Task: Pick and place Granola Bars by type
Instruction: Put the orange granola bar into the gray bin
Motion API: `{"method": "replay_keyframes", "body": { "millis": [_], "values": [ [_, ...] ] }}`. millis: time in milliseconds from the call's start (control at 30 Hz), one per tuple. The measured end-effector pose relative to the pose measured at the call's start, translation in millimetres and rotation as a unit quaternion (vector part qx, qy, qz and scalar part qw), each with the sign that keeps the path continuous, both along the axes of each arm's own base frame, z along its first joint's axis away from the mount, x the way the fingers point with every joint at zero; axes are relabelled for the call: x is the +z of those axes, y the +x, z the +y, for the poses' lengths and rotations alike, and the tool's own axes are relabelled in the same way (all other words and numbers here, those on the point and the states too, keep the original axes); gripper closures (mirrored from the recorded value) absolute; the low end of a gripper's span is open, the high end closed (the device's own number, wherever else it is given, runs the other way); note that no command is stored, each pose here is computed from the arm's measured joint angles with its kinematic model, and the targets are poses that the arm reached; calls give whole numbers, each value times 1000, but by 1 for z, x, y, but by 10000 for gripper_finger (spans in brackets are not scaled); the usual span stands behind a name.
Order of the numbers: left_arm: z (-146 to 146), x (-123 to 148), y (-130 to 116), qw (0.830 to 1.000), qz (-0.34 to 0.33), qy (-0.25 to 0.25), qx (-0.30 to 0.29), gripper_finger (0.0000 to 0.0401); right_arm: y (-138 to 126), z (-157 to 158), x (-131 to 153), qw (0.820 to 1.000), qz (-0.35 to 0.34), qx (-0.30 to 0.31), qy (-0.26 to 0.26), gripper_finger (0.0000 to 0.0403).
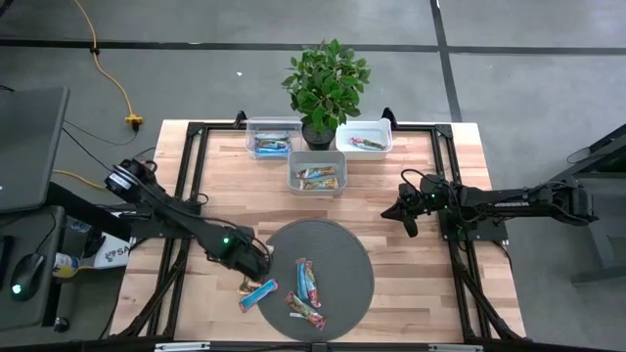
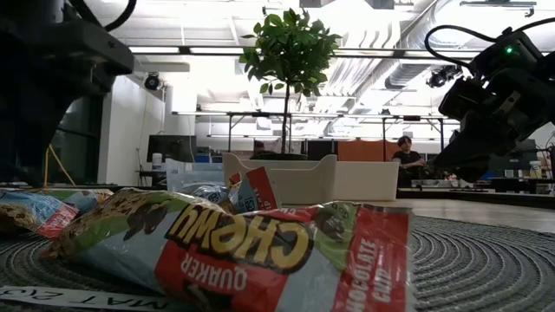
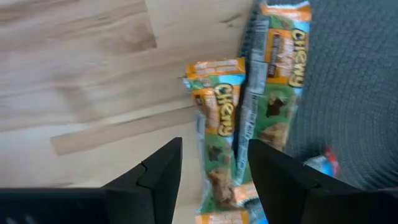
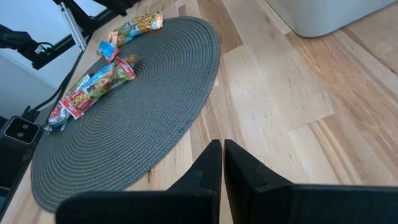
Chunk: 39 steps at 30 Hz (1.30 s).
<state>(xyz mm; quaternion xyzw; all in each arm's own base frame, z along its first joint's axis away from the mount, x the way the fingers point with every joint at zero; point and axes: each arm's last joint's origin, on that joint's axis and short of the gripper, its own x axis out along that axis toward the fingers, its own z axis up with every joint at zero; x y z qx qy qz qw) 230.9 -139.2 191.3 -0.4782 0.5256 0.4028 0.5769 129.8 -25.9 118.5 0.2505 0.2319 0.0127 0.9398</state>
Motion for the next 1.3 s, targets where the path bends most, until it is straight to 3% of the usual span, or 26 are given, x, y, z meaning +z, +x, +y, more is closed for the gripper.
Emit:
{"method": "replay_keyframes", "body": {
  "millis": [1300],
  "values": [
    [-11, -43, 19, 999, 31, 13, -1, 222, 0, 0, 0, 1000, 0, 0, 0, 403]
  ]
}}
